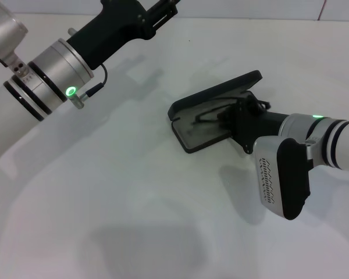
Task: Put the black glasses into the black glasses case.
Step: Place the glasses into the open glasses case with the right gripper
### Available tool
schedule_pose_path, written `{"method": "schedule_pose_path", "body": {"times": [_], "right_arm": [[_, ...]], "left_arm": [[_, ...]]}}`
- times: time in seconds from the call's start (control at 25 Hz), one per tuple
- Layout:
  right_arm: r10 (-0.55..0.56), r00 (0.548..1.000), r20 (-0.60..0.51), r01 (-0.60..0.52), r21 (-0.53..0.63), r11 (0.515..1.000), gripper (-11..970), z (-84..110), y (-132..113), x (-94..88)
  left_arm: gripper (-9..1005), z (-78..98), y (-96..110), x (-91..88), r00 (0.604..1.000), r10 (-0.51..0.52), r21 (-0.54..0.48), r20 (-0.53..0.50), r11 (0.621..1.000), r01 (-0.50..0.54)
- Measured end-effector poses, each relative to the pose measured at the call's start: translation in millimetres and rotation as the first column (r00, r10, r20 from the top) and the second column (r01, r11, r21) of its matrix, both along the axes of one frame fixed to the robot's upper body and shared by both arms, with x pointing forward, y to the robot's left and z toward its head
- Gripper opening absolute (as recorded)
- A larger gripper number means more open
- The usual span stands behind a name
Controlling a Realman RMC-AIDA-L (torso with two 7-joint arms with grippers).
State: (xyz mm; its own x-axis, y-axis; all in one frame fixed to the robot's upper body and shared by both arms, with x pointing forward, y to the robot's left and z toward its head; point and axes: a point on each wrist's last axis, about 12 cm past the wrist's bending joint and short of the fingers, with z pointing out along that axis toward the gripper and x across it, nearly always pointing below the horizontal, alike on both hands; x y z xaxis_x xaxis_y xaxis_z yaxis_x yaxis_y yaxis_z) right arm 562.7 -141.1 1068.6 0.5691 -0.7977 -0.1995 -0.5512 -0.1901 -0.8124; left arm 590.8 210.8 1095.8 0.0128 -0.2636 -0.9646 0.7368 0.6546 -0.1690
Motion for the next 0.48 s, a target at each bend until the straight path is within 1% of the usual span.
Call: {"method": "schedule_pose_path", "body": {"times": [0.16, 0.4, 0.48], "right_arm": [[-0.003, 1.000, -0.003, 0.003, 0.003, 1.000, 161, -0.9, -0.6, -1.6], [-0.013, 1.000, -0.015, 0.014, 0.019, 1.000, 203, -0.5, -1.1, -2.8], [-0.012, 1.000, -0.027, 0.013, 0.031, 0.999, 204, 0.9, 0.1, -3.8]], "left_arm": [[680, -0.3, -0.5, -0.4, 1.000, -0.002, 0.000, -0.001, 1.000, 0.002], [680, -0.6, -0.6, -0.6, 1.000, -0.004, -0.003, -0.006, 1.000, 0.004], [680, -1.0, -0.1, -1.0, 1.000, -0.003, -0.004, -0.008, 1.000, 0.003]]}}
